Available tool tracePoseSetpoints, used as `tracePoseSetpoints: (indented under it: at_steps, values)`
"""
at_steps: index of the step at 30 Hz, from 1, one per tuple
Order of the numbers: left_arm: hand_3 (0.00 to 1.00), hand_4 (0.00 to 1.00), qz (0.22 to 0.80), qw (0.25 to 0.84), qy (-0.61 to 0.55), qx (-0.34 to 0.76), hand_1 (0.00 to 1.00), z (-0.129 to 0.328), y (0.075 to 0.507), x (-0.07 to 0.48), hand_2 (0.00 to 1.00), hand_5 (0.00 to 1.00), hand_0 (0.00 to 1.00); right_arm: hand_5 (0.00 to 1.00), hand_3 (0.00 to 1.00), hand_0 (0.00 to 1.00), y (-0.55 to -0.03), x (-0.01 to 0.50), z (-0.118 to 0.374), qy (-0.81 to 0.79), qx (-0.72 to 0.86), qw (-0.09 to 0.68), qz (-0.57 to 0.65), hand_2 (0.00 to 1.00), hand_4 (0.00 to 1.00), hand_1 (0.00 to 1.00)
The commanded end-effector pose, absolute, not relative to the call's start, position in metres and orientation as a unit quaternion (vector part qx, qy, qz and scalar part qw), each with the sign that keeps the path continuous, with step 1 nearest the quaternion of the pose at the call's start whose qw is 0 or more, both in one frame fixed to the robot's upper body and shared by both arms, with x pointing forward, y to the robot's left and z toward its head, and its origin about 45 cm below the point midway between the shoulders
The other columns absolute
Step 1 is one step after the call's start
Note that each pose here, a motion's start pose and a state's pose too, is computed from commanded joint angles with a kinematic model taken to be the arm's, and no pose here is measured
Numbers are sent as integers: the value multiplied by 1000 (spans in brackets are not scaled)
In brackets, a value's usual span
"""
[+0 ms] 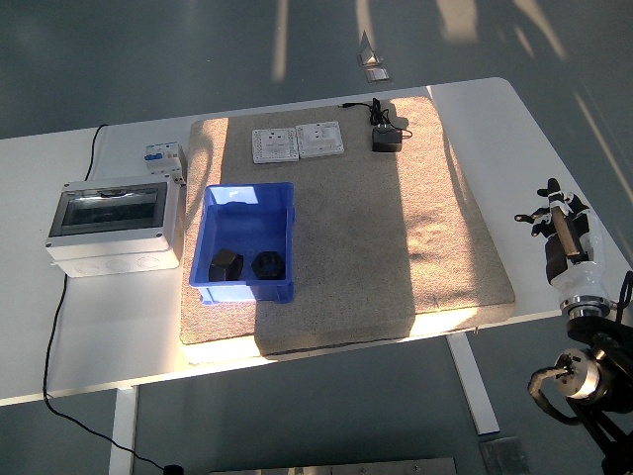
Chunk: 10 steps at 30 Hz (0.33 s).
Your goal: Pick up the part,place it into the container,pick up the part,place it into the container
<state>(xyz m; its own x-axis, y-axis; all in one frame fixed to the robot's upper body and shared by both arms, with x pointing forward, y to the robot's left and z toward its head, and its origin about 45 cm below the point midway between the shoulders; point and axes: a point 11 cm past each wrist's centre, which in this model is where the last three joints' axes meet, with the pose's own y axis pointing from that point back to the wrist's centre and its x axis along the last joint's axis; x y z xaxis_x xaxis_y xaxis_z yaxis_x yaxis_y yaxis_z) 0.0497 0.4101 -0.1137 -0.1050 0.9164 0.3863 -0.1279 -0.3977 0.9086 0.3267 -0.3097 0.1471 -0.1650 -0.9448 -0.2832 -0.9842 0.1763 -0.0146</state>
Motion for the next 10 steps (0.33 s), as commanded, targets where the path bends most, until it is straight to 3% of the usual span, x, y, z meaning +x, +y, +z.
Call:
tracePoseSetpoints:
  at_steps: [5,6,10]
  values:
    - [756,778,649,404,368,529,672,-113,411,51,701,836,694,350,425,479,-300,330,148,739,-666,65,71,286,937,178]
    - [755,778,650,404,368,528,668,-113,411,52,698,834,693,294,787,670,-299,330,149,739,-668,60,66,769,987,630]
    - [755,778,654,403,366,526,668,-112,412,53,698,834,693,294,787,670,-298,334,166,740,-672,41,10,769,987,630]
